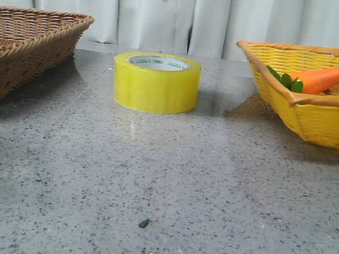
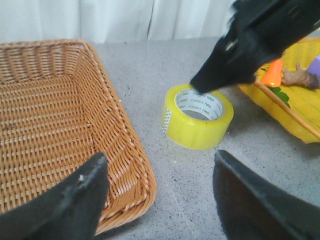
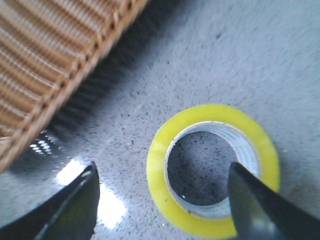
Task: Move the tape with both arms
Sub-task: 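Lower the left gripper onto the tape roll and grasp its rim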
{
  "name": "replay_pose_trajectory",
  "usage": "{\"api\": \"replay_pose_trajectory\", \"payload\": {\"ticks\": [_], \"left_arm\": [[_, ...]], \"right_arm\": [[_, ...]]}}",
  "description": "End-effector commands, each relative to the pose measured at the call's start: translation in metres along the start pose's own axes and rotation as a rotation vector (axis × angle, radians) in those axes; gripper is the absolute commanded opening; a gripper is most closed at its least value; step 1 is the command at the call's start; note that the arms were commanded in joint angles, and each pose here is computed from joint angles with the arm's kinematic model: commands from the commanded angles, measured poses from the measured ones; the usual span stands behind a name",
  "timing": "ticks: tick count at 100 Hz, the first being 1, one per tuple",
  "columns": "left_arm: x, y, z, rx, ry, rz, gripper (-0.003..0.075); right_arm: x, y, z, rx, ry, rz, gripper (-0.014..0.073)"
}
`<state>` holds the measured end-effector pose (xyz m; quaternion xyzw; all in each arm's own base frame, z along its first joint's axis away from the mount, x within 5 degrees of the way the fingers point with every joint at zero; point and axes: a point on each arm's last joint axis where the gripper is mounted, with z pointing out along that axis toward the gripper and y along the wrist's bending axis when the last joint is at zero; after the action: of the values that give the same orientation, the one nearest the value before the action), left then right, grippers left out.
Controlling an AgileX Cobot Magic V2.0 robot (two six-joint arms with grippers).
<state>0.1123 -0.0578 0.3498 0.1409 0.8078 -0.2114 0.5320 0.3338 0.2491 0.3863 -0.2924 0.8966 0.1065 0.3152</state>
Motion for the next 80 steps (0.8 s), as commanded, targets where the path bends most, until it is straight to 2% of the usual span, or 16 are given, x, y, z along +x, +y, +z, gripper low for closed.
{"api": "replay_pose_trajectory", "payload": {"ticks": [1,7,17,30,42,52,66,80], "left_arm": [[-0.029,-0.004,0.006,0.019,-0.055,0.022,0.0419],[-0.04,-0.007,0.014,0.039,-0.035,0.066,0.0419],[-0.06,-0.016,0.032,0.091,0.0,0.112,0.0419],[-0.084,-0.032,0.061,0.158,0.022,0.155,0.0419],[-0.1,-0.044,0.095,0.202,0.077,0.167,0.0419],[-0.109,-0.049,0.129,0.232,0.182,0.133,0.0419],[-0.116,-0.052,0.175,0.245,0.357,0.103,0.0419],[-0.116,-0.047,0.219,0.197,0.442,0.124,0.0421]], "right_arm": [[-0.01,-0.002,-0.093,0.01,-0.227,-0.009,0.0347],[-0.003,0.001,-0.133,-0.003,-0.282,-0.02,0.0208],[0.02,0.006,-0.191,-0.014,-0.348,-0.049,-0.0074],[0.064,0.007,-0.251,-0.026,-0.457,-0.063,-0.0064],[0.112,0.002,-0.277,0.009,-0.536,-0.071,-0.0064],[0.155,-0.004,-0.288,0.051,-0.622,-0.068,-0.0064],[0.211,-0.016,-0.294,0.114,-0.772,0.099,-0.0064],[0.259,-0.023,-0.305,0.114,-0.891,0.23,-0.0064]]}}
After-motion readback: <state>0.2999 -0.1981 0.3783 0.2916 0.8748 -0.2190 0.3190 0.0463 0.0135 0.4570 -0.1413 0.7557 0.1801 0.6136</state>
